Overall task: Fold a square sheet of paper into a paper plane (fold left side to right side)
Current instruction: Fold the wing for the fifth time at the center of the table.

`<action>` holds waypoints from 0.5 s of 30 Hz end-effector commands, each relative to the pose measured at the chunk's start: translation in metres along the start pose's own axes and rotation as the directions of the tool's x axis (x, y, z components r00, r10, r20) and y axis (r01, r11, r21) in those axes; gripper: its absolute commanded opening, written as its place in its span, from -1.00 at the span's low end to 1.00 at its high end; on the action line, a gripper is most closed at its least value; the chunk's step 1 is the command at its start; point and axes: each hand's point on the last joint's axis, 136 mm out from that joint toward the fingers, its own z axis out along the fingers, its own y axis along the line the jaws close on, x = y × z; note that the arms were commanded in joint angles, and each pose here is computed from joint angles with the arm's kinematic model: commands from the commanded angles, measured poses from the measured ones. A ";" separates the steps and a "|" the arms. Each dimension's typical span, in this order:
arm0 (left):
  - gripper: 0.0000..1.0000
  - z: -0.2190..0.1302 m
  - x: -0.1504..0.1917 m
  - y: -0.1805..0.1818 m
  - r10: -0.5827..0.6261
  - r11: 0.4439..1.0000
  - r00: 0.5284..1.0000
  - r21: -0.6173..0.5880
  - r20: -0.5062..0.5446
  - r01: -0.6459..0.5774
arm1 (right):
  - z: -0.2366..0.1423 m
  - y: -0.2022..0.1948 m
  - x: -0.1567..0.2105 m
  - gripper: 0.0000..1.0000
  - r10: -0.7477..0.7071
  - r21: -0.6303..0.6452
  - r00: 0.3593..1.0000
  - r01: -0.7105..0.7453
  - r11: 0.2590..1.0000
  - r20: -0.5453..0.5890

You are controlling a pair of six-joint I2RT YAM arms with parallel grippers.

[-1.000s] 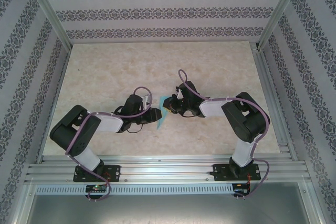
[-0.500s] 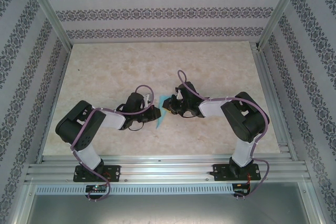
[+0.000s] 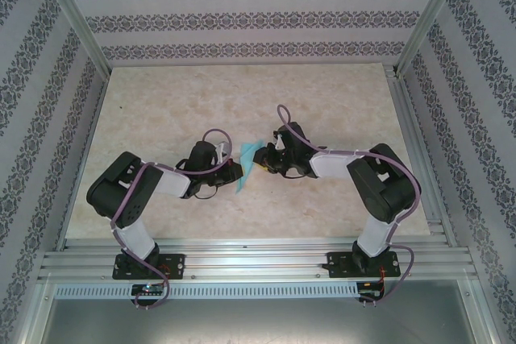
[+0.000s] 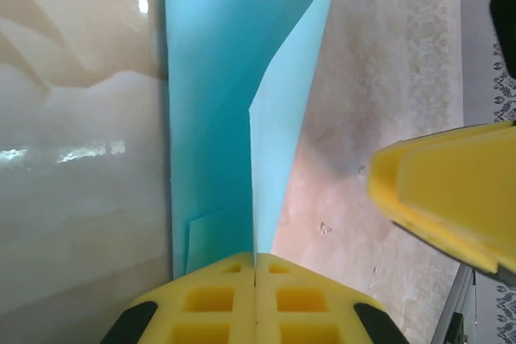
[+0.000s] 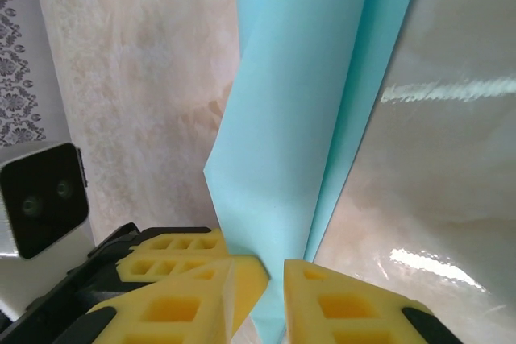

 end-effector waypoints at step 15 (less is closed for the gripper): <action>-1.00 -0.002 -0.006 0.002 -0.025 0.999 0.999 0.043 0.022 0.025 | 0.008 -0.028 -0.058 -0.97 0.004 0.131 0.994 -0.018 0.991 0.108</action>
